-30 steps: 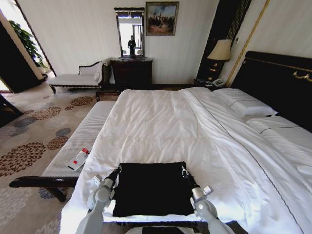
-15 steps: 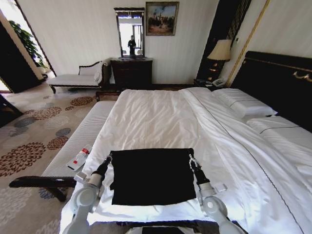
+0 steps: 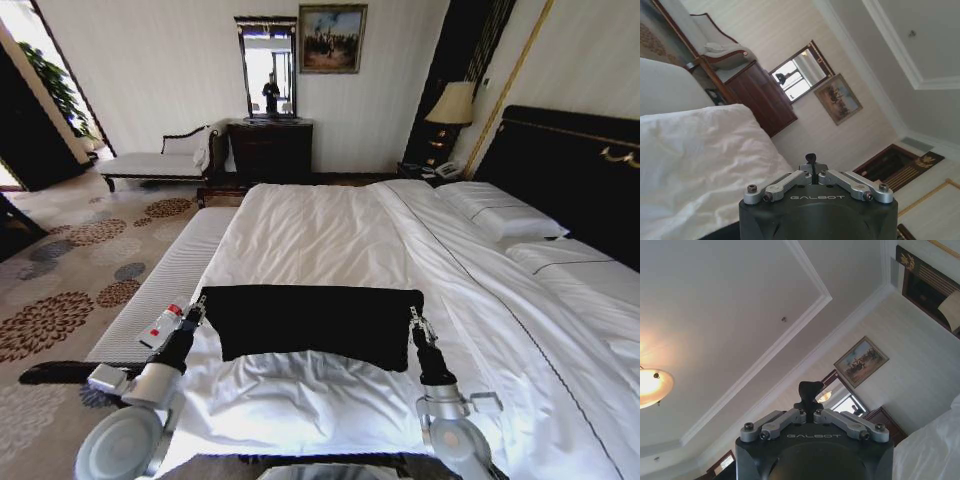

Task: Fold the clothes on the bed.

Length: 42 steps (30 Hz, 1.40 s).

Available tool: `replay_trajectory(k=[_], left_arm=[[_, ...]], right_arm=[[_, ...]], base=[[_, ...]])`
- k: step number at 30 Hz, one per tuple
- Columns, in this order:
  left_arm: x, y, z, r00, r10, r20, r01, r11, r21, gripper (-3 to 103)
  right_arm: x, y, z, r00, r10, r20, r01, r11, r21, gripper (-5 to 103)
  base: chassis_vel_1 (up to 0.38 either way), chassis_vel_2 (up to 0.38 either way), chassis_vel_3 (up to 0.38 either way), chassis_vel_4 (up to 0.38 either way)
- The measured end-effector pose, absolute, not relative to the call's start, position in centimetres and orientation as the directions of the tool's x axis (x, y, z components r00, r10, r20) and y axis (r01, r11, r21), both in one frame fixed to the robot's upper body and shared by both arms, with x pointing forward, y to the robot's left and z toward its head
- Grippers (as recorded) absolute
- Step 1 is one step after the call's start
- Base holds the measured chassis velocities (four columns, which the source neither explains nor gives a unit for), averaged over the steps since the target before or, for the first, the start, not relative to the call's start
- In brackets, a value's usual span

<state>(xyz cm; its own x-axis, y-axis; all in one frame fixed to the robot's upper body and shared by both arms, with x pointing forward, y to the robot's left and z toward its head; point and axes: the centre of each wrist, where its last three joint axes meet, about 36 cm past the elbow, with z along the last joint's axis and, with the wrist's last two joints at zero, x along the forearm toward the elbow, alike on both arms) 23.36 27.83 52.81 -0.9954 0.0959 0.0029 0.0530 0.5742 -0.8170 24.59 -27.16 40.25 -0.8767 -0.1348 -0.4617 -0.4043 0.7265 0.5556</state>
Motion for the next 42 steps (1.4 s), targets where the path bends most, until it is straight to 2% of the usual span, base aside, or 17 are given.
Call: replay_trajectory(k=[5,7,10,12,13,15,16,18,21,25,31,42], left_arm=[[22.2,28.4,52.6,-0.991,0.058,0.121,-0.064,0.591,-0.804,1],[22.7,28.5,52.9,-0.99,0.066,0.122,-0.057,0.605,-0.794,1],[23.9,28.1,53.6,-0.992,0.092,0.086,-0.009,0.628,-0.778,1],[26.1,28.1,52.7,-0.99,0.119,0.076,0.02,0.655,-0.755,1],[26.1,28.1,52.7,-0.99,0.119,0.076,0.02,0.655,-0.755,1],[29.6,28.4,49.4,-0.981,0.139,0.137,-0.008,0.671,-0.742,1],[29.6,28.4,49.4,-0.981,0.139,0.137,-0.008,0.671,-0.742,1],[33.8,28.3,44.1,-0.96,0.149,0.239,-0.076,0.681,-0.728,1],[39.5,27.4,38.7,-0.937,0.145,0.318,-0.13,0.7,-0.702,1],[43.6,26.4,35.4,-0.923,0.136,0.359,-0.164,0.705,-0.69,1],[47.5,26.0,34.4,-0.936,0.146,0.321,-0.133,0.696,-0.706,1],[48.4,26.8,32.7,-0.955,0.139,0.262,-0.109,0.655,-0.747,1]], right_arm=[[23.5,-27.0,45.3,-0.913,-0.091,-0.398,-0.315,0.775,0.548,1],[24.4,-26.8,46.7,-0.953,-0.047,-0.3,-0.224,0.776,0.589,1],[26.4,-26.8,46.2,-0.974,-0.028,-0.223,-0.164,0.769,0.618,1],[29.8,-27.2,43.8,-0.99,-0.031,-0.136,-0.11,0.772,0.625,1],[29.8,-27.2,43.8,-0.99,-0.031,-0.136,-0.11,0.772,0.625,1],[33.2,-27.9,39.9,-0.999,-0.042,-0.032,-0.053,0.783,0.62,1],[33.2,-27.9,39.9,-0.999,-0.042,-0.032,-0.053,0.783,0.62,1],[36.4,-28.1,35.3,-0.996,-0.067,0.066,-0.013,0.792,0.61,1],[40.3,-28.0,29.9,-0.987,-0.074,0.145,0.026,0.807,0.589,1],[43.3,-27.0,26.6,-0.984,-0.073,0.162,0.034,0.817,0.575,1],[45.8,-26.9,25.2,-0.988,-0.097,0.117,-0.011,0.813,0.582,1],[47.2,-29.3,24.8,-0.995,-0.101,0.015,-0.071,0.789,0.611,1]], base=[[0.0,0.0,0.0,0.0],[0.0,0.0,0.0,0.0],[0.0,0.0,0.0,0.0],[0.0,0.0,0.0,0.0],[0.0,0.0,0.0,0.0],[0.0,0.0,0.0,0.0],[0.0,0.0,0.0,0.0],[0.0,0.0,0.0,0.0],[0.0,0.0,0.0,0.0],[0.0,0.0,0.0,0.0],[0.0,0.0,0.0,0.0],[0.0,0.0,0.0,0.0]])
